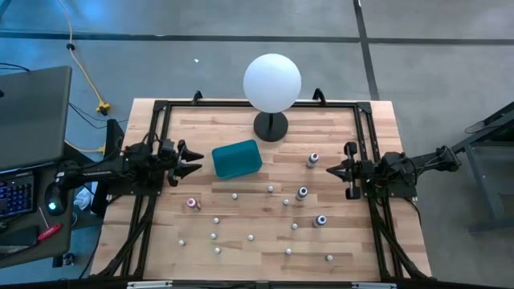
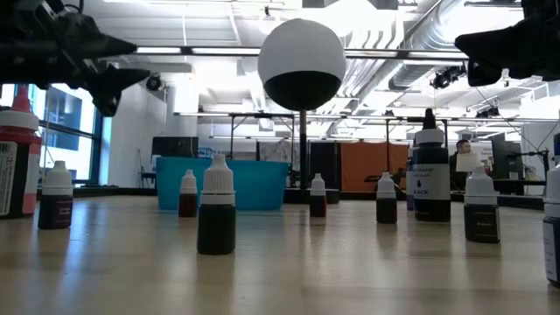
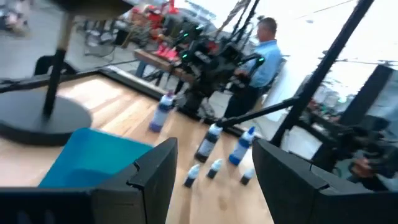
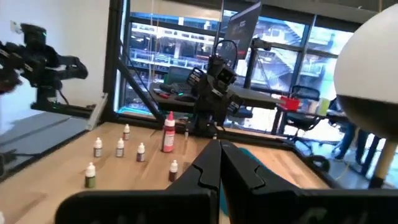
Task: Pick & Place food coloring
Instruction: Put the large purple food coloring bottle into the blue bin
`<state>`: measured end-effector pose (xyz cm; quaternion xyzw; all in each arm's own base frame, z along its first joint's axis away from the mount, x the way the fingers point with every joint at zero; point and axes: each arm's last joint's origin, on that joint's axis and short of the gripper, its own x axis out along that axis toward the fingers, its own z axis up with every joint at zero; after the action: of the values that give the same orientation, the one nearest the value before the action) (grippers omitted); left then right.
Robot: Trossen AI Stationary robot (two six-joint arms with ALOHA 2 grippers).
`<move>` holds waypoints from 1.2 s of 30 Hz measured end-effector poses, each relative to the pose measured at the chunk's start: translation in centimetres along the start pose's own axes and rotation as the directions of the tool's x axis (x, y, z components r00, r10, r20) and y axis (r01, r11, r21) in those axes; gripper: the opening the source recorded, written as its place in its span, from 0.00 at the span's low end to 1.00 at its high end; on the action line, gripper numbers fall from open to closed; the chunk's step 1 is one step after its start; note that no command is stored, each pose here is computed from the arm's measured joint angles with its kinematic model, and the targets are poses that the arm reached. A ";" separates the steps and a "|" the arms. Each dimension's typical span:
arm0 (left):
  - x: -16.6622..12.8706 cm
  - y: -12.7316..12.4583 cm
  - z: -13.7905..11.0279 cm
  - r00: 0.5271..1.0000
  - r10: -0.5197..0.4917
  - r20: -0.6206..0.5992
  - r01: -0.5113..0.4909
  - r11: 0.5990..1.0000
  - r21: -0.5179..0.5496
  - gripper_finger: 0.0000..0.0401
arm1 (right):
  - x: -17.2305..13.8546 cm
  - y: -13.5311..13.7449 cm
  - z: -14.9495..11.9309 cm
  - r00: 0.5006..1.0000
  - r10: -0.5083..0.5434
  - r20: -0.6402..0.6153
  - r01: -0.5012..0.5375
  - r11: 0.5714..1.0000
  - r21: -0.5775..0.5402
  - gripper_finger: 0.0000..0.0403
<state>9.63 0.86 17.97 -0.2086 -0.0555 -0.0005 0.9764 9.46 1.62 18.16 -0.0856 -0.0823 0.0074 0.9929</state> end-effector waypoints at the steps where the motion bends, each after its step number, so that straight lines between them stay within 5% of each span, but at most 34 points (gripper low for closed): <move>1: 0.0 -0.1 0.1 1.000 -0.013 0.011 0.013 1.000 0.001 0.51 | 0.0 -0.1 0.1 1.000 -0.020 0.005 0.020 0.999 -0.037 0.00; 5: 0.0 -0.2 0.3 0.999 -0.024 0.031 0.024 1.000 0.013 0.51 | 0.0 -0.4 0.3 0.992 -0.127 0.010 0.128 0.987 -0.100 0.00; 11: 0.0 0.0 0.3 0.998 0.028 0.047 -0.033 0.995 0.091 0.51 | 0.0 -0.4 0.5 0.994 -0.105 0.038 0.110 0.985 -0.137 0.00; 18: -0.1 -0.3 1.0 0.993 -0.006 0.119 -0.021 0.974 0.226 0.51 | -0.2 -0.8 1.5 0.976 -0.172 0.132 0.174 0.985 -0.004 0.00; 26: -0.3 -1.6 3.9 0.978 -0.019 0.207 -0.029 0.974 0.227 0.51 | 0.5 -0.7 0.9 0.973 -0.224 0.051 0.223 0.975 0.008 0.00; 36: 0.4 -1.6 4.2 0.985 0.032 0.172 -0.075 0.965 0.251 0.51 | 1.4 -0.4 -1.0 0.947 -0.283 -0.151 0.287 0.958 0.002 0.00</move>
<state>9.49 1.14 22.50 -0.0812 -0.1310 0.0505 0.9868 11.03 1.12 17.44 -0.0612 -0.0195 -0.1414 0.9879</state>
